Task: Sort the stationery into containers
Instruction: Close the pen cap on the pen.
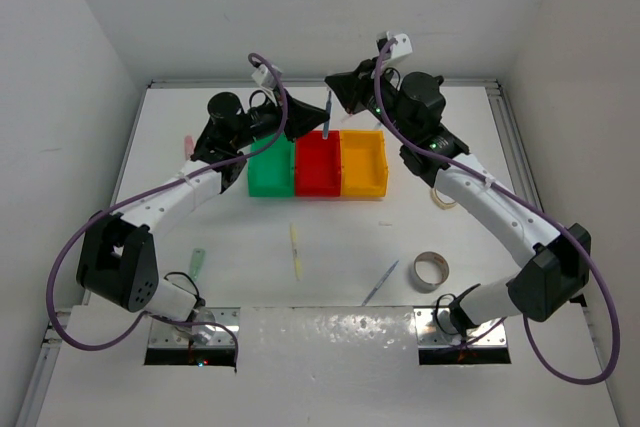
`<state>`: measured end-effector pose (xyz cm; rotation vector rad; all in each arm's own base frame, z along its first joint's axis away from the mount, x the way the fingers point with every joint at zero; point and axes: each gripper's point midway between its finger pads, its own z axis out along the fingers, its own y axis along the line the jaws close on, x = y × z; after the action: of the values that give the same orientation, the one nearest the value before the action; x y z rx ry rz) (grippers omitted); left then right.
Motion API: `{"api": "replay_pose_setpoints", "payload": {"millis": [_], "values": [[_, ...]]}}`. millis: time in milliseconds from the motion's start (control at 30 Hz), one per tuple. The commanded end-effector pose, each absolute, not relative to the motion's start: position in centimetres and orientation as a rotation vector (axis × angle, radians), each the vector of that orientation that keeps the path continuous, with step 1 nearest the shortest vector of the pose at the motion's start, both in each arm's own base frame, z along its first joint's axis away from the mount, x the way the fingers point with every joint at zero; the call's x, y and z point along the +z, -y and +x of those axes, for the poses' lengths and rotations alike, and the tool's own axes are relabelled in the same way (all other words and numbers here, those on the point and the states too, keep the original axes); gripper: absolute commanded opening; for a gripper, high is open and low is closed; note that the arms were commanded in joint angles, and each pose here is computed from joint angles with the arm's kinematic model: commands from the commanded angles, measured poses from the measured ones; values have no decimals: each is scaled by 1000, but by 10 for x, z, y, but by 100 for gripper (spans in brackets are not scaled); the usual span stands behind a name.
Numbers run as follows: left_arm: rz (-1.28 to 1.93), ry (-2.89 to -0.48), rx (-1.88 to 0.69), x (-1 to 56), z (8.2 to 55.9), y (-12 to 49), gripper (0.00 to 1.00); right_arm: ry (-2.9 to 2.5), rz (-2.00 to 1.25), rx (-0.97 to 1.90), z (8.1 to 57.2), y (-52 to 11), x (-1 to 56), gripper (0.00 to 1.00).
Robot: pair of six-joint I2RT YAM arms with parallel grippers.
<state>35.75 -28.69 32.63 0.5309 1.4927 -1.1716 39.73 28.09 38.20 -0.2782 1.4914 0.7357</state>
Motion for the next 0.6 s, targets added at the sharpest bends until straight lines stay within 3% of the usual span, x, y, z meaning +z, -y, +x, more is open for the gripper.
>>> {"api": "replay_pose_setpoints", "payload": {"millis": [0, 567], "values": [[541, -1430, -1165, 345, 349, 285, 0, -1424, -261, 722, 393, -273, 408, 0], [531, -1433, -1158, 344, 348, 284, 0, -1482, -237, 740, 393, -277, 378, 0]]}}
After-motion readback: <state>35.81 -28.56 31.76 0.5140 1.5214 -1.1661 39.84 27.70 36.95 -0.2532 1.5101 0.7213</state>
